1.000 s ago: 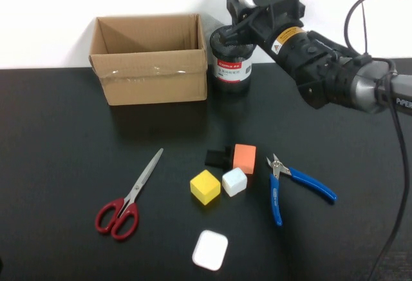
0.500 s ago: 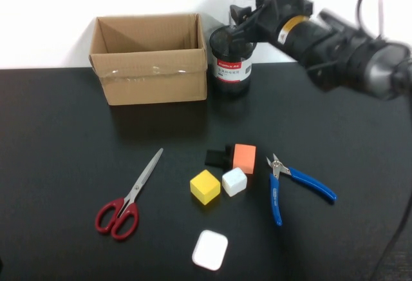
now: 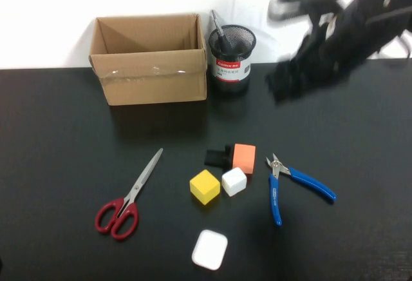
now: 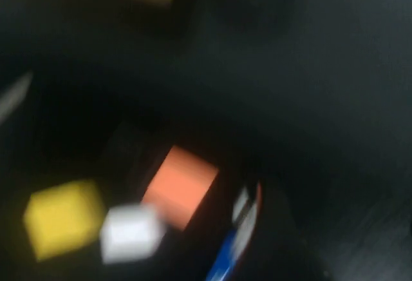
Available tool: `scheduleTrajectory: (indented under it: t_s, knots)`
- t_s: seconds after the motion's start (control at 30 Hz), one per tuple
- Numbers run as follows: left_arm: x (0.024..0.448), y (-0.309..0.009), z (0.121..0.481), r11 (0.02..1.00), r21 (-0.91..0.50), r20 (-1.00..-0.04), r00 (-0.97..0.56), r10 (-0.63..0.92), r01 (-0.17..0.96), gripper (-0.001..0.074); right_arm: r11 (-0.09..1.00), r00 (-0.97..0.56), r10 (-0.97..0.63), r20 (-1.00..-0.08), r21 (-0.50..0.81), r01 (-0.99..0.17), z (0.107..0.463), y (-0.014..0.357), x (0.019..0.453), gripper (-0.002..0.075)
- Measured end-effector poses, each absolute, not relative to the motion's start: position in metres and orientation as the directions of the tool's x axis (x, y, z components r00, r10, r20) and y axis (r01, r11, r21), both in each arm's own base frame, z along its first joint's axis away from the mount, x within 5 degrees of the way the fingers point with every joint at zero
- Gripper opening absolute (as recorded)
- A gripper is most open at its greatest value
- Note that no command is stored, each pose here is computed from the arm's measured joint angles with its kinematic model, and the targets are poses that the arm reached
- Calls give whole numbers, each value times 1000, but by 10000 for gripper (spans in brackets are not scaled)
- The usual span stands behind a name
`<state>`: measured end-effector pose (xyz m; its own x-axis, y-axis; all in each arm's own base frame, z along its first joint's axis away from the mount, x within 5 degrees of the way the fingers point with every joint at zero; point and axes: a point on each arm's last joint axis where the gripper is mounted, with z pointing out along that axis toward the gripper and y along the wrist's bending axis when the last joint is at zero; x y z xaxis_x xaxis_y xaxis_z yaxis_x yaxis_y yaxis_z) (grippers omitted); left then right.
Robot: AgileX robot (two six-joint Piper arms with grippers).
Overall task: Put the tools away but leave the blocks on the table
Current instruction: Pick up the pliers from the table
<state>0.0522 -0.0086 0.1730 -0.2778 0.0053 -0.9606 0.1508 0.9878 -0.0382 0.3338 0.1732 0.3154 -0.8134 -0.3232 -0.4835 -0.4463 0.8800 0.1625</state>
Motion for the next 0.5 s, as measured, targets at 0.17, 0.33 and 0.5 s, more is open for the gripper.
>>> scheduleTrajectory:
  t_s: [0.17, 0.33, 0.5]
  knots:
    - [52, -8, 173, 988, -32, -961, -277, 11, 150, -4, 859, -866, -355, -353, 241, -451, 266, 189, 307, 372]
    - [52, -9, 173, 988, -38, -961, -278, 5, 151, -4, 882, -903, -327, -280, 252, -398, 233, 194, 289, 372]
    - [52, -8, 173, 988, -32, -961, -277, 11, 150, -4, 935, -931, -197, -307, 226, -272, 219, 192, 291, 372]
